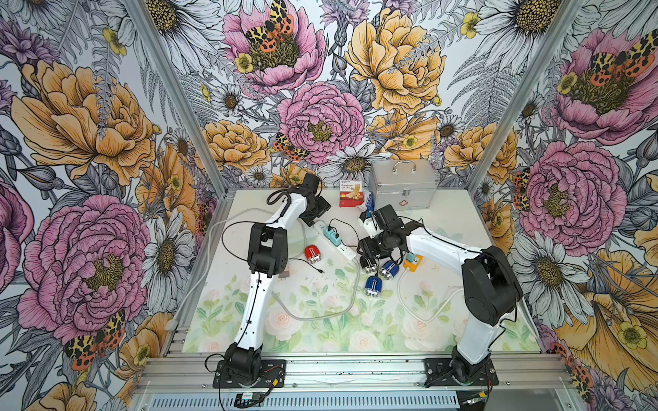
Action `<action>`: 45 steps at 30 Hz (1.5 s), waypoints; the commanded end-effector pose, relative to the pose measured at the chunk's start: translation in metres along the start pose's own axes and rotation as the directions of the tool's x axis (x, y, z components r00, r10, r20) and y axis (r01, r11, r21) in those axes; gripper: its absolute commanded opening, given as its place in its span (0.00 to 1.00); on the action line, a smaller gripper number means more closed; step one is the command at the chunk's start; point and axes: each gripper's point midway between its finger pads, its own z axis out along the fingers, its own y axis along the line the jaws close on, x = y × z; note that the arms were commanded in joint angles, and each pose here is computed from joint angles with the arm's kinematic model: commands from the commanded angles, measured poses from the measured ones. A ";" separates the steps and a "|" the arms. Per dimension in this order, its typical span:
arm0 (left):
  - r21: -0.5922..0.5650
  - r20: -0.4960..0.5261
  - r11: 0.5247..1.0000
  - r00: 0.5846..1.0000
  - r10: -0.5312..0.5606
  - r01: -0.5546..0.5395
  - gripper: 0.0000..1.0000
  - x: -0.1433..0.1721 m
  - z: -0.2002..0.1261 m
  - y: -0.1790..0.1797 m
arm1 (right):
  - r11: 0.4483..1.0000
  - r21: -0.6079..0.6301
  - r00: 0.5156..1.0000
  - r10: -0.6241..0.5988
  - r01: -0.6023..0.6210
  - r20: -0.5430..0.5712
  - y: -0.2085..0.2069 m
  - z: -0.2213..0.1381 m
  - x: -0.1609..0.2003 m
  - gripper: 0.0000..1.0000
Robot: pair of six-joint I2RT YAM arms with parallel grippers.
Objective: Unplug the electric shaver
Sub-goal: Remove the plug from the socket.
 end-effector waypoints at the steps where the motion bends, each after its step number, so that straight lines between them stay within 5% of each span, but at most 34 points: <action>1: -0.076 -0.003 0.997 1.000 -0.010 0.010 0.80 0.010 -0.005 0.018 | 1.000 -0.001 0.999 -0.019 0.019 0.039 0.003 -0.003 -0.007 0.64; 19: -0.124 -0.047 0.992 0.999 0.001 -0.007 0.77 0.045 -0.017 0.032 | 1.000 0.005 0.998 -0.005 0.005 0.059 0.005 -0.002 0.001 0.64; 36: -0.147 -0.091 0.988 0.994 -0.061 0.048 0.46 0.050 -0.016 0.050 | 0.992 0.018 0.972 -0.126 0.125 0.199 0.045 0.003 -0.033 0.61; 45: -0.147 -0.126 0.986 0.987 -0.101 0.082 0.41 0.055 -0.013 0.055 | 0.987 0.018 0.944 -0.158 0.160 0.289 0.058 0.019 -0.068 0.58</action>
